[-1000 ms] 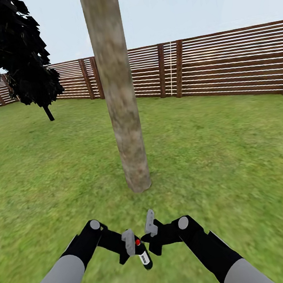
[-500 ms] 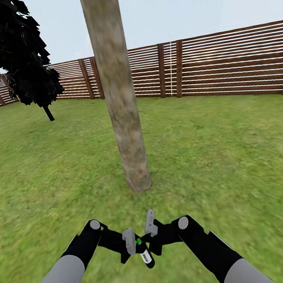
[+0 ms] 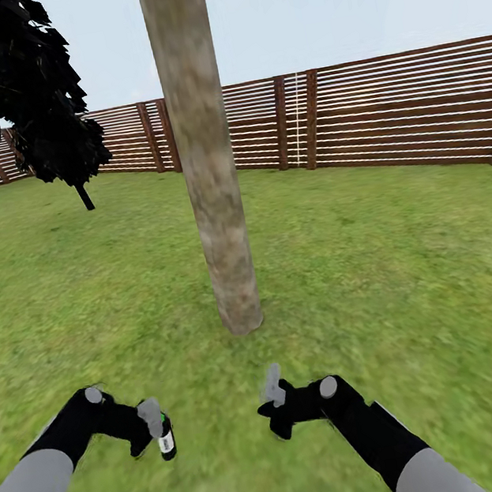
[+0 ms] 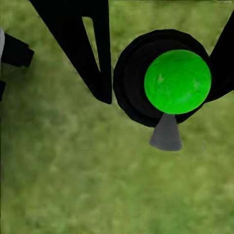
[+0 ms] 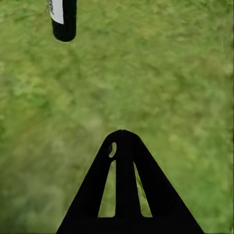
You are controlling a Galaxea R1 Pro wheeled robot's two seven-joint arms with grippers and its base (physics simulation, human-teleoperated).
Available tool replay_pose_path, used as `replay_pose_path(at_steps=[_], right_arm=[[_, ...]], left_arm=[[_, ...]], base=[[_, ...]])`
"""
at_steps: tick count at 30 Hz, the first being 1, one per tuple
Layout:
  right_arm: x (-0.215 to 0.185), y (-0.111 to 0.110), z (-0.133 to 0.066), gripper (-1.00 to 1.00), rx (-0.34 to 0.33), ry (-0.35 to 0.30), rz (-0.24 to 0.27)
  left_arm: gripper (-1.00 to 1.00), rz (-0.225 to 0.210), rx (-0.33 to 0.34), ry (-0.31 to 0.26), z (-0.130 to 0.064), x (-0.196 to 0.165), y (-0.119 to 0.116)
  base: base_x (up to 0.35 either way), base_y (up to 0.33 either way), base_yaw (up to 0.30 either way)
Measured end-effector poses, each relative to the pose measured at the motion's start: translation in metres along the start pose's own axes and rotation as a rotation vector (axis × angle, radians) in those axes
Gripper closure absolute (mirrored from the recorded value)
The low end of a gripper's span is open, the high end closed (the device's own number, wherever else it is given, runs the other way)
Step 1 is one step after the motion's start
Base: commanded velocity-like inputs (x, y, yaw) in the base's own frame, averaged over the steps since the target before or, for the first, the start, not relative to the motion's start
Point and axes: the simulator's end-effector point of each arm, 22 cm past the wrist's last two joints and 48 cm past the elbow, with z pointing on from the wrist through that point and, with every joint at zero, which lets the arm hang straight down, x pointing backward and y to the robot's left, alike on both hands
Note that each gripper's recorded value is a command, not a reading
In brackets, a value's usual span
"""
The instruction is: In the garden, pick up the pesticide atomizer on the floor and spray pesticide onto both trees until each tree trunk is fully covered.
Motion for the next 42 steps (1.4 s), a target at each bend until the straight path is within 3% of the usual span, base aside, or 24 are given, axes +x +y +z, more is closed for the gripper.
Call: replay_pose_path(at_steps=[2, 3, 4, 5, 7, 9, 11, 12, 13, 16, 18, 20, 21, 25, 27, 29, 33, 42], right_arm=[[0.021, -0.049, -0.016, 1.00, 0.156, -0.008, 0.115], [0.036, -0.077, -0.029, -1.00, 0.245, -0.015, 0.193], [0.056, -0.102, -0.044, -1.00, 0.333, -0.022, 0.281], [0.079, -0.127, -0.063, -1.00, 0.429, -0.031, 0.379], [0.109, -0.154, -0.088, -1.00, 0.556, -0.048, 0.488], [0.130, -0.175, -0.108, -1.00, 0.690, -0.038, 0.531], [0.147, -0.192, -0.129, -1.00, 0.830, -0.016, 0.545], [0.154, -0.196, -0.135, -1.00, 0.872, -0.003, 0.550], [0.165, -0.197, -0.140, -1.00, 0.922, 0.022, 0.563], [0.184, -0.190, -0.137, -1.00, 0.954, 0.061, 0.598], [0.202, -0.173, -0.122, -1.00, 0.926, 0.053, 0.700], [0.215, -0.163, -0.116, -1.00, 0.916, 0.018, 0.774], [0.224, -0.165, -0.123, -1.00, 0.929, 0.008, 0.784], [0.261, -0.179, -0.162, -1.00, 0.958, 0.030, 0.765], [0.280, -0.168, -0.164, -1.00, 0.906, 0.047, 0.770], [0.284, -0.166, -0.164, -1.00, 0.895, 0.043, 0.765], [0.282, -0.167, -0.165, -1.00, 0.895, 0.033, 0.758], [0.284, -0.170, -0.170, -1.00, 0.912, 0.019, 0.763]], left_arm=[[1.00, -0.083, -0.154, -0.082, -0.009, -0.004, 0.035], [1.00, -0.125, -0.229, -0.121, -0.015, -0.007, 0.051], [1.00, -0.189, -0.299, -0.156, -0.019, -0.007, 0.066], [1.00, -0.305, -0.368, -0.183, -0.020, 0.000, 0.080], [1.00, -0.468, -0.469, -0.205, -0.016, 0.011, 0.095], [1.00, -0.563, -0.536, -0.207, -0.001, 0.015, 0.098], [1.00, -0.627, -0.596, -0.186, 0.018, 0.018, 0.096], [1.00, -0.650, -0.626, -0.175, 0.022, 0.022, 0.096], [1.00, -0.698, -0.673, -0.165, 0.026, 0.029, 0.097], [1.00, -0.852, -0.741, -0.196, 0.032, 0.042, 0.096], [1.00, -0.914, -0.741, -0.203, 0.041, 0.052, 0.085], [1.00, -0.945, -0.728, -0.183, 0.054, 0.068, 0.067], [1.00, -0.956, -0.721, -0.174, 0.059, 0.075, 0.059], [1.00, -0.969, -0.709, -0.167, 0.065, 0.081, 0.050], [1.00, -0.969, -0.705, -0.171, 0.066, 0.080, 0.049], [1.00, -0.955, -0.703, -0.192, 0.071, 0.074, 0.047], [1.00, -0.932, -0.722, -0.228, 0.069, 0.067, 0.051], [1.00, -0.942, -0.759, -0.216, 0.060, 0.078, 0.058]], base=[[0.000, 0.000, 0.000], [0.000, 0.000, 0.000], [0.000, 0.000, 0.000], [0.000, 0.000, 0.000], [0.000, 0.000, 0.000], [0.000, 0.000, 0.000], [0.000, 0.000, 0.000], [0.000, 0.000, 0.000], [0.000, 0.000, 0.000], [0.000, 0.000, 0.000], [0.000, 0.000, 0.000], [0.000, 0.000, 0.000], [0.000, 0.000, 0.000], [0.000, 0.000, 0.000], [0.000, 0.000, 0.000], [0.000, 0.000, 0.000], [0.000, 0.000, -0.045], [0.235, 0.000, -0.282]])
